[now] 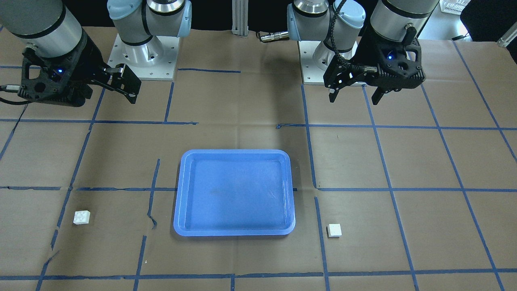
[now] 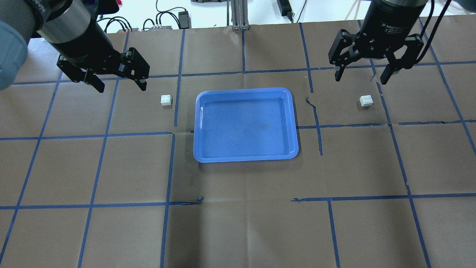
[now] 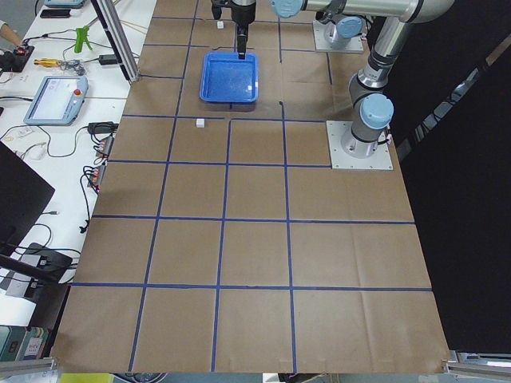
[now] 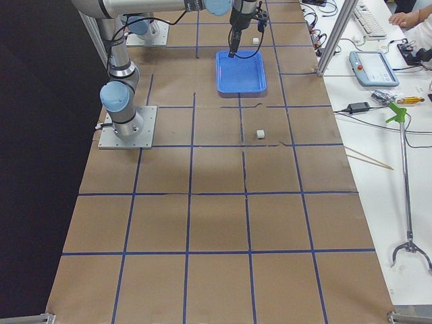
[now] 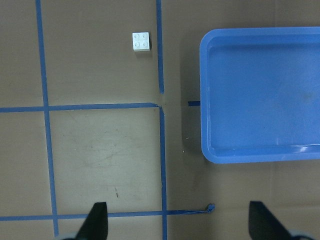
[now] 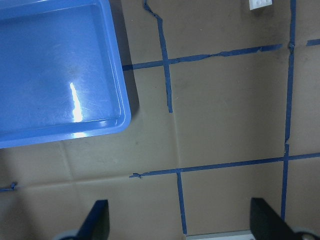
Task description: Assemble white blocks and place on blue tray
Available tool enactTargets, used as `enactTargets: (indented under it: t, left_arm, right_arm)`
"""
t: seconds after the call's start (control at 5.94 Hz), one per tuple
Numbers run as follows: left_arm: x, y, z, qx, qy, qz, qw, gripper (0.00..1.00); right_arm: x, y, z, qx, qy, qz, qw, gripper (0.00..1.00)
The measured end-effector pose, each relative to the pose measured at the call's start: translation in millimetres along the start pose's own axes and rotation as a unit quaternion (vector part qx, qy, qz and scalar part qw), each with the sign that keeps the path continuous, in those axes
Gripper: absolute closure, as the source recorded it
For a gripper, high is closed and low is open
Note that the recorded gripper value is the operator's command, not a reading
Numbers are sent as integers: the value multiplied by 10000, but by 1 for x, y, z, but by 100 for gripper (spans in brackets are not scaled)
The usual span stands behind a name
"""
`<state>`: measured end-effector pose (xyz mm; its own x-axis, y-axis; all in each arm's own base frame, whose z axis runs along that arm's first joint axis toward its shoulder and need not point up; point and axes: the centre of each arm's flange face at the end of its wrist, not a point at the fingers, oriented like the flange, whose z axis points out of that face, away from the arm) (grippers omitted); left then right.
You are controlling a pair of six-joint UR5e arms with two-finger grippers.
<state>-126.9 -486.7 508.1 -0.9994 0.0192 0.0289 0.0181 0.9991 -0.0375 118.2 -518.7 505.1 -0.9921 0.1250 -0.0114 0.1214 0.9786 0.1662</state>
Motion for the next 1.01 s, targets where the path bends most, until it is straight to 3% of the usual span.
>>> enactTargets:
  t: [0.34, 0.51, 0.67, 0.84, 1.01]
  left_arm:
    - [-2, -1, 7, -69, 28, -13, 10000, 1]
    - [-8, -9, 26, -280, 18, -44, 9996, 1]
    - [-14, -25, 60, -601, 23, -58, 9982, 1]
    - [-22, -49, 95, -788, 33, 4, 9969, 1]
    - [-31, -76, 125, -826, 47, 53, 9966, 1]
  right_arm:
    - [2, 2, -8, 72, 26, -227, 9997, 0]
    - [6, 3, -11, 101, 99, -897, 9959, 0]
    - [14, 0, -11, 84, 268, -1994, 9795, 0]
    - [31, -8, -10, 59, 366, -2914, 9559, 0]
    - [55, -20, -9, 86, 389, -3706, 9279, 0]
